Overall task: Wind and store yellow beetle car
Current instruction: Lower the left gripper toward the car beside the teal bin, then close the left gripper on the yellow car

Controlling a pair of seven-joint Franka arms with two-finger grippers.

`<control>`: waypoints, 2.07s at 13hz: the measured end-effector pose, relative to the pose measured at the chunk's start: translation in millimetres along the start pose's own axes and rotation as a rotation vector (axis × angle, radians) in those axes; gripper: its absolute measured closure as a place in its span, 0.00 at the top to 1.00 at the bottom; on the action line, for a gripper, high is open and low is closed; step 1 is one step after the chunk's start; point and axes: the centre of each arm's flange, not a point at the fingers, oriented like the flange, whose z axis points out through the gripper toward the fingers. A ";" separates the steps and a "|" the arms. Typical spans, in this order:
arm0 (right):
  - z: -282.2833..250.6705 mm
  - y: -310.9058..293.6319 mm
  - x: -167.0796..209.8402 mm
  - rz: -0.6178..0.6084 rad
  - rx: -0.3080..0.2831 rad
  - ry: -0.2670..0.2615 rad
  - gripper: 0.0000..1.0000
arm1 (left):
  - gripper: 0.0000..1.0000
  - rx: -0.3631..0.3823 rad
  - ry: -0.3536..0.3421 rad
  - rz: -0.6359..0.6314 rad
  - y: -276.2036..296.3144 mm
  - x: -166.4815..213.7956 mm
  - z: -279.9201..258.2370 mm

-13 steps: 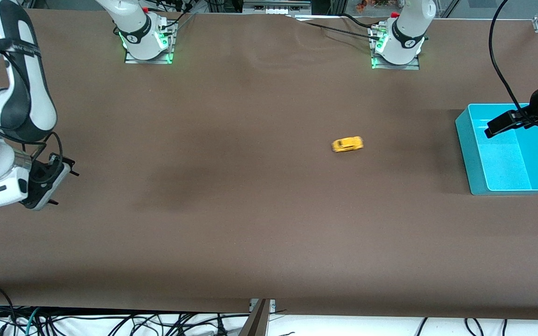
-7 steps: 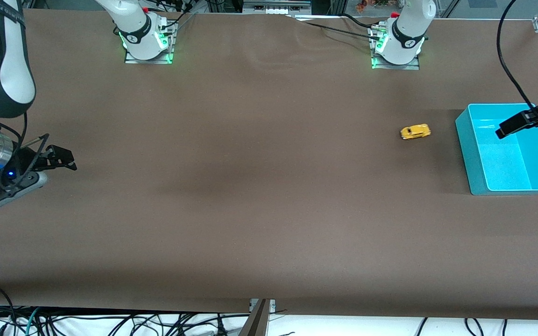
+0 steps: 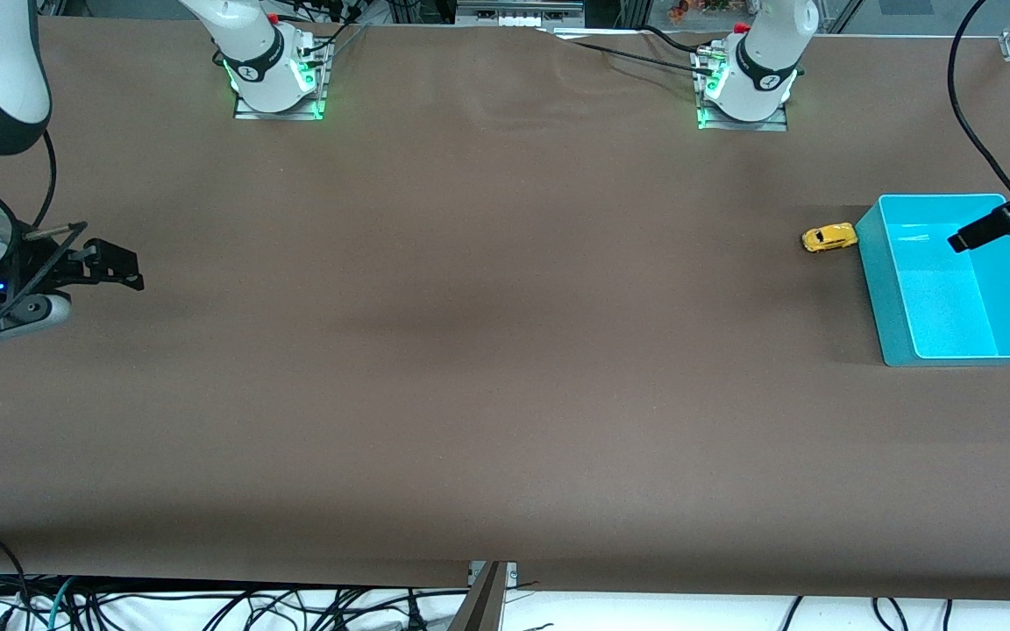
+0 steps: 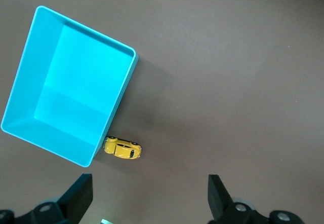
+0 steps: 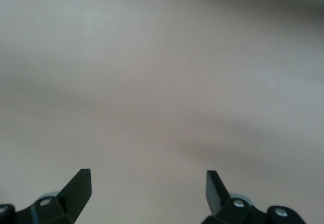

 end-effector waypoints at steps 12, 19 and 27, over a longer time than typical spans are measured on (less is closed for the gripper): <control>-72.8 25.6 -33.9 0.062 -0.072 0.072 1.00 | 1.00 0.055 -0.055 -0.538 -57.0 -18.6 104.4; -63.1 18.9 -64.0 0.208 -0.057 -0.028 1.00 | 1.00 0.105 -0.065 -1.015 -25.8 -63.3 275.4; -58.6 11.0 -77.6 0.217 -0.056 -0.051 1.00 | 1.00 0.104 -0.045 -1.176 -87.2 -127.9 384.4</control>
